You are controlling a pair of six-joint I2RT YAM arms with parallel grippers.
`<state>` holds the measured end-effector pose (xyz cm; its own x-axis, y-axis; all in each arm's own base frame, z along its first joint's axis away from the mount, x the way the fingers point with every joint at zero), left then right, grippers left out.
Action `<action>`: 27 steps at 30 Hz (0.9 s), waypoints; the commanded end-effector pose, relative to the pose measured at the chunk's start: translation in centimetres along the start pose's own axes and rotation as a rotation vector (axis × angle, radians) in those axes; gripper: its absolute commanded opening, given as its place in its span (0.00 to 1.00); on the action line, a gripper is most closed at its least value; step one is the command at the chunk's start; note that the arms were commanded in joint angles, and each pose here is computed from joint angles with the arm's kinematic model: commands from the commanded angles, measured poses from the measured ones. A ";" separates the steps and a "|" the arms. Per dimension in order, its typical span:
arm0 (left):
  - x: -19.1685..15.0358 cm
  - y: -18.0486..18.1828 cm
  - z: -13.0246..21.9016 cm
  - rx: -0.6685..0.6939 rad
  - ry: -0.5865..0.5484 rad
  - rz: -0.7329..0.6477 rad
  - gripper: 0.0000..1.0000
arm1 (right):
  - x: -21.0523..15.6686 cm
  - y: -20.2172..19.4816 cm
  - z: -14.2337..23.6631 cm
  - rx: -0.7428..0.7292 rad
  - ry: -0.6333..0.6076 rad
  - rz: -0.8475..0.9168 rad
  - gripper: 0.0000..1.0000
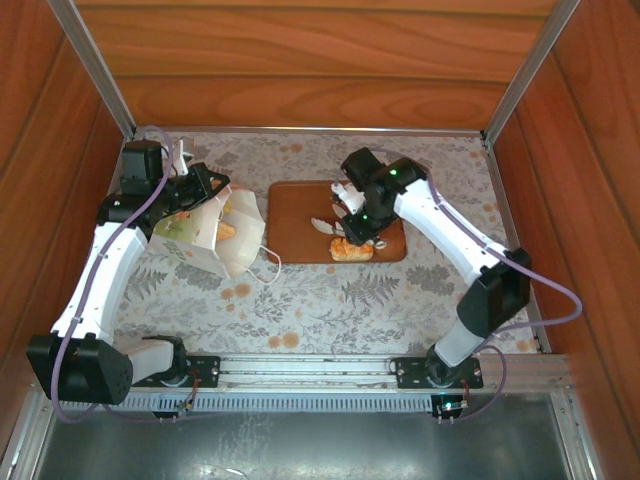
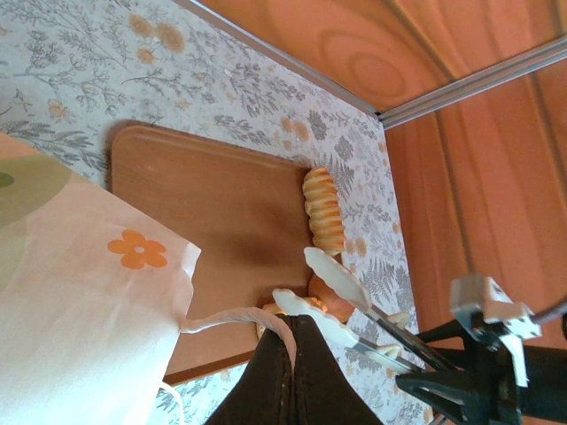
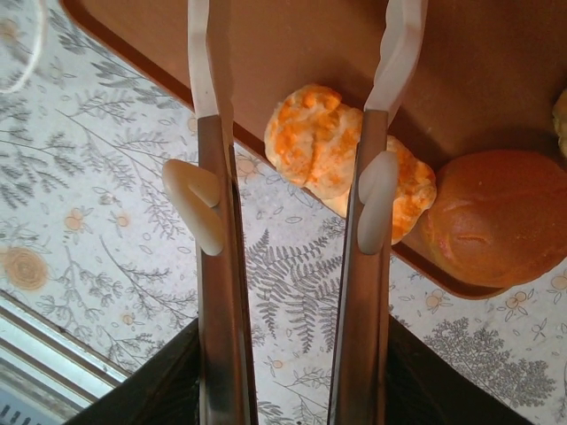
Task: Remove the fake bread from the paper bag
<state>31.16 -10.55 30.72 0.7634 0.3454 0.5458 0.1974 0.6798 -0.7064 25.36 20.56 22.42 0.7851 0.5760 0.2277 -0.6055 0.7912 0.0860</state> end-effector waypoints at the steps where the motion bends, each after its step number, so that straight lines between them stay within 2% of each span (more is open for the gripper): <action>1: 0.1 -0.5 0.7 -0.010 -0.026 -0.043 0.00 | 0.3 1.3 1.8 0.099 -0.148 0.002 0.46; 8: 0.0 -0.4 1.2 0.004 -0.030 -0.052 0.00 | -0.5 6.3 4.6 0.389 -0.407 0.100 0.43; 11: -0.3 -0.3 1.5 0.017 -0.033 -0.054 0.00 | -1.1 8.8 4.4 0.440 -0.450 0.184 0.43; 18: -0.7 -0.1 2.1 0.040 -0.038 -0.061 0.00 | -0.4 12.8 1.1 0.408 -0.395 0.324 0.44; 27: -1.0 -0.4 3.0 0.065 -0.041 -0.091 0.00 | 3.4 15.2 -3.8 0.178 -0.337 0.438 0.43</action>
<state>29.14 -9.67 31.17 0.7355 0.3200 0.5972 0.2140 0.7265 -0.6530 17.86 33.92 19.74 0.4584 0.7189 0.5226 -0.8846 0.4260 0.1899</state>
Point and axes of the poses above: each hand's point on the last joint's axis, 136 mm out from that joint toward the fingers, its own z axis back along the fingers, its own y axis along the line the jaws close on, x = y × z, the point moved 4 cm from there along z, back along the fingers, and after that the axes turned 5 degrees about -z, right-handed, at the moved point
